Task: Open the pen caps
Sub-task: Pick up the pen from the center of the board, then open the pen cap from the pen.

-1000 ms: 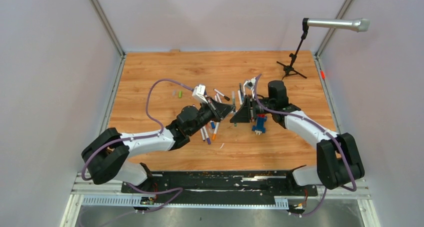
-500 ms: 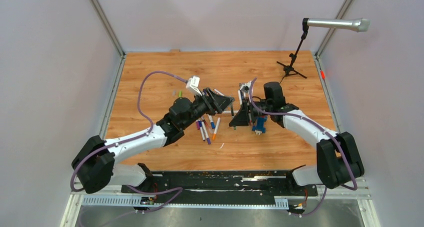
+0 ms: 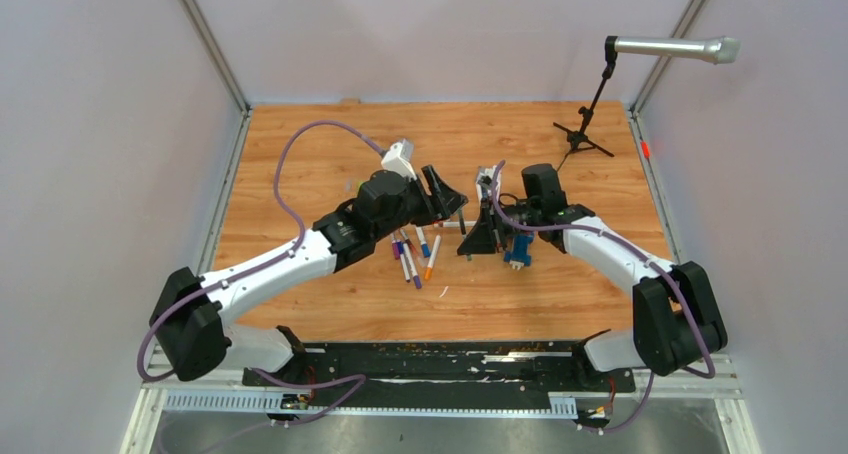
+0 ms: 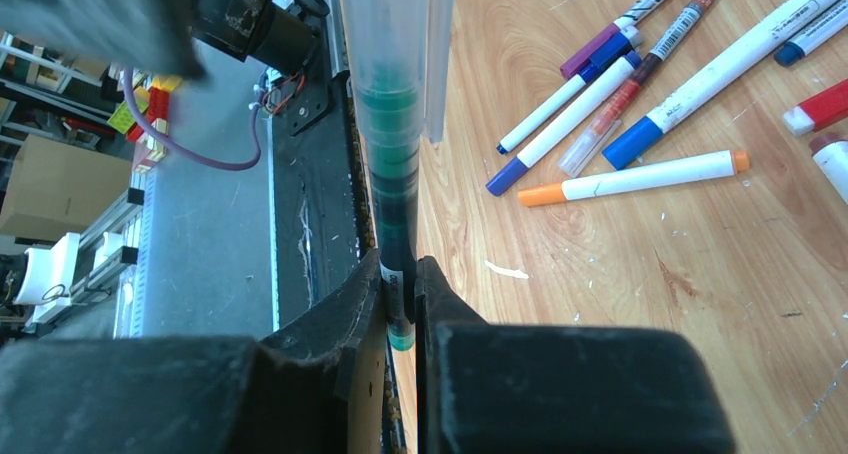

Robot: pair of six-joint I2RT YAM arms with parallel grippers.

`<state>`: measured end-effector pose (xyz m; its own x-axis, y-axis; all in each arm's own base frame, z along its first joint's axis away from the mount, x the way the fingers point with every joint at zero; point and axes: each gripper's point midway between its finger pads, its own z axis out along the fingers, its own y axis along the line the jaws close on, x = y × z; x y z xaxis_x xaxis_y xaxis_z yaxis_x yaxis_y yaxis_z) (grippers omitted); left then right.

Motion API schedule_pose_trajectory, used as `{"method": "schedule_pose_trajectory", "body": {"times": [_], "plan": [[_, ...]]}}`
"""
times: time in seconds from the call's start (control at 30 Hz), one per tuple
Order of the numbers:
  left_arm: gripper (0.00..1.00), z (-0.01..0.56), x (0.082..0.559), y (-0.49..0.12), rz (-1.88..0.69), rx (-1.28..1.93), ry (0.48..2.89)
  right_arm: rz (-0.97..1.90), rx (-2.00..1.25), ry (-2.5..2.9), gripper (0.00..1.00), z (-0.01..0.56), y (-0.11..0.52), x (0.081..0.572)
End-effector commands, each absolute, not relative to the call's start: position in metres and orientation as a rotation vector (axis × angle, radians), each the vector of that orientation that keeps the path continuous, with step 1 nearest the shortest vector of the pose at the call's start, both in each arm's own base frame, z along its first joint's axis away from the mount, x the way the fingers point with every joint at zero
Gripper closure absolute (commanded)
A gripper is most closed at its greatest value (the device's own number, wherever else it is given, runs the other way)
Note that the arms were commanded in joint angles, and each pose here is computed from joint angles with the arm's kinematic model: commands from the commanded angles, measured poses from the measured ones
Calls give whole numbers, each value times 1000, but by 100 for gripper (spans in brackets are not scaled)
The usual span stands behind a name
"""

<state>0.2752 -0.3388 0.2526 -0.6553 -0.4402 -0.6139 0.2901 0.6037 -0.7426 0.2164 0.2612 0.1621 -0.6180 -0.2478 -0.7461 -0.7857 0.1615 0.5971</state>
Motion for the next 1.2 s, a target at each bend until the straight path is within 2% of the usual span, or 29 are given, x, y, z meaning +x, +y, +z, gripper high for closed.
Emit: {"method": "schedule_pose_trajectory", "body": {"times": [0.0, 0.2, 0.47, 0.63, 0.7, 0.8, 0.93, 1.03, 1.17], "plan": [[32, 247, 275, -341, -1024, -95, 2035, 1444, -1022, 1907, 100, 171, 266, 223], [42, 247, 277, -350, -993, -66, 2036, 1455, -1019, 1918, 100, 169, 267, 222], [64, 244, 283, -352, -957, -59, 2031, 1469, -1015, 1929, 100, 168, 269, 222], [69, 240, 282, -355, -962, -47, 2040, 1474, -1011, 1932, 100, 168, 269, 221], [77, 242, 284, -355, -964, -49, 2030, 1473, -1011, 1931, 100, 168, 269, 222], [100, 251, 288, -357, -963, -52, 2000, 1466, -1007, 1936, 100, 168, 269, 222], [100, 274, 308, -342, -863, -125, 1908, 1461, -1009, 1949, 100, 164, 271, 220], [100, 310, 338, -308, -722, -233, 1756, 1465, -1042, 1949, 100, 160, 276, 213], [100, 351, 367, -261, -678, -397, 1619, 1450, -1072, 1962, 100, 154, 282, 207]]}}
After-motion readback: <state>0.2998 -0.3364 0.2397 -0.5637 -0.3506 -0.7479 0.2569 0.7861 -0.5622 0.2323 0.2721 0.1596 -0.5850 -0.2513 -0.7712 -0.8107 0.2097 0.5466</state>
